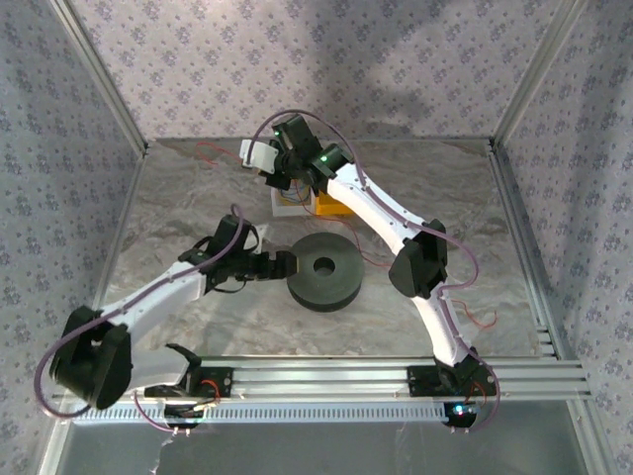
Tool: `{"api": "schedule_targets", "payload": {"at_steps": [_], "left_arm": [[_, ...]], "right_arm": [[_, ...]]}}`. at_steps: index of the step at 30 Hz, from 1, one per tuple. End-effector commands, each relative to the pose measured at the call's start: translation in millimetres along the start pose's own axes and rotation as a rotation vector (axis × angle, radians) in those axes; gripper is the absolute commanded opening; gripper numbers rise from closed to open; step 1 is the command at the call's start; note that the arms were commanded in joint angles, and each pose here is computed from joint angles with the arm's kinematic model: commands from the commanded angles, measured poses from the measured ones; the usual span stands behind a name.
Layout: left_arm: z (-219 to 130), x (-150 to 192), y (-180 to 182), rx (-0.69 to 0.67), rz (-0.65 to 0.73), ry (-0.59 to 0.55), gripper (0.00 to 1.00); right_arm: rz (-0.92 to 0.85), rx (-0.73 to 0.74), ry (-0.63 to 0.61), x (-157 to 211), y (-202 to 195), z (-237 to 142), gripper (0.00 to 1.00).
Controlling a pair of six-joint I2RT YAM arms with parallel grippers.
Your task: Wrap the cables
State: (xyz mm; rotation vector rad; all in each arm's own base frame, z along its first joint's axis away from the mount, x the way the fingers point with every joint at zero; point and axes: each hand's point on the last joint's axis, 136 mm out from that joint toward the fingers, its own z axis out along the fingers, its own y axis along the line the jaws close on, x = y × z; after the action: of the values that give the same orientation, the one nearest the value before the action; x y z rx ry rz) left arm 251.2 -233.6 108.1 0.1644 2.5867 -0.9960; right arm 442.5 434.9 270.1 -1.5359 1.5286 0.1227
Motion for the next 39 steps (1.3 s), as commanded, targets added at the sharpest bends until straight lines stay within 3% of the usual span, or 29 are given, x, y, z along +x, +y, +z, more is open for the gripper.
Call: {"api": "schedule_targets", "payload": {"at_steps": [1, 10, 15, 24, 29, 39], "left_arm": [[16.5, -12.9, -16.0, 0.091, 0.023, -0.032, 0.92], [51.5, -18.4, -25.9, 0.201, -0.029, -0.026, 0.87], [61.3, -18.0, -28.2, 0.217, -0.043, -0.009, 0.72], [60.5, -11.8, -22.3, 0.175, -0.060, 0.027, 0.23], [35.3, -5.7, -13.8, 0.061, -0.048, 0.028, 0.00], [-78.8, 4.4, 20.0, -0.401, 0.108, 0.030, 0.00]], "right_arm": [[0.014, 0.053, -0.026, -12.8, -16.3, -24.9, 0.00], [0.024, 0.054, -0.019, -12.2, -14.3, -26.7, 0.00], [0.029, 0.050, -0.009, -8.1, -12.4, -27.0, 0.00], [0.035, 0.056, -0.002, -3.9, -16.3, -30.3, 0.00], [0.034, 0.068, -0.012, -5.2, -19.6, -32.7, 0.00], [0.048, 0.080, -0.033, -8.1, -24.4, -32.1, 0.00]]}}
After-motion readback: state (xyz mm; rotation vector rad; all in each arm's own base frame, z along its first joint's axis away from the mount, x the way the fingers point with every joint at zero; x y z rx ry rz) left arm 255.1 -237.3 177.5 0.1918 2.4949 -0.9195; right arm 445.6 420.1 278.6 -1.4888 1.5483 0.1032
